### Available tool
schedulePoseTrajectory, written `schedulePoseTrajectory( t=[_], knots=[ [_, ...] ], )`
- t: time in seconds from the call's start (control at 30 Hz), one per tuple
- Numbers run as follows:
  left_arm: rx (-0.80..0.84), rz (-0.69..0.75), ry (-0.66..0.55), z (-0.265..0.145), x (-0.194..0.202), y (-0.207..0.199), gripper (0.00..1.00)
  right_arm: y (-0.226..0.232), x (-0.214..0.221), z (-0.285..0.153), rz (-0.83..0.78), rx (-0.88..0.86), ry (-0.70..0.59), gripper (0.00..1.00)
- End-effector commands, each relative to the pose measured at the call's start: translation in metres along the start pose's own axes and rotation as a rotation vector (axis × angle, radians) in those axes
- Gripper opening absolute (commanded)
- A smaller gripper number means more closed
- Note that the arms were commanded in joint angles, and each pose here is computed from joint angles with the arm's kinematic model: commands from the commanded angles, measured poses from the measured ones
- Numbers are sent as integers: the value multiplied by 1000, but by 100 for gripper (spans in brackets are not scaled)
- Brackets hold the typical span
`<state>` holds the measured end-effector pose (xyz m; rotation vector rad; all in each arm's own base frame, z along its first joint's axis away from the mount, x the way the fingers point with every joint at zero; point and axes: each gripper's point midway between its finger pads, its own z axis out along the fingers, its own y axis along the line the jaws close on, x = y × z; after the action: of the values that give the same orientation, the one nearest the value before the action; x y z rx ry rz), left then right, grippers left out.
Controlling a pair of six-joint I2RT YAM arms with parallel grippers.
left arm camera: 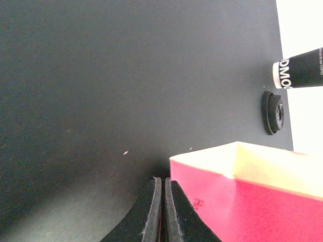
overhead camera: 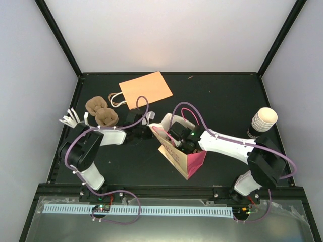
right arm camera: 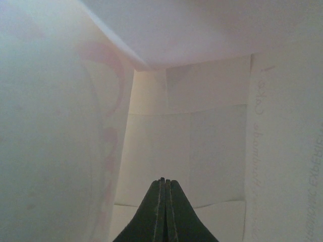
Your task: Pack the takeout coffee
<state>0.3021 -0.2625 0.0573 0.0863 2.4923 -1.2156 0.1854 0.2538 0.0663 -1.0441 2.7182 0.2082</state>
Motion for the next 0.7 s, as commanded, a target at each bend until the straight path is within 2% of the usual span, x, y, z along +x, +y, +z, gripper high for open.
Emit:
schedulePoseTrajectory(
  t=[0.0, 0.27, 0.43, 0.67],
  knots=[
    [70, 47, 20, 13, -6, -26, 6, -3, -4, 1, -2, 10, 3, 1],
    [136, 68, 64, 8, 10, -59, 4, -17, -3, -10, -1, 104, 57, 1],
    [154, 85, 28, -16, 9, -82, 4, -26, -1, -16, 27, 161, 79, 1],
    [197, 72, -1, -39, 14, -109, 4, -20, -9, -10, 71, 129, 49, 1]
  ],
)
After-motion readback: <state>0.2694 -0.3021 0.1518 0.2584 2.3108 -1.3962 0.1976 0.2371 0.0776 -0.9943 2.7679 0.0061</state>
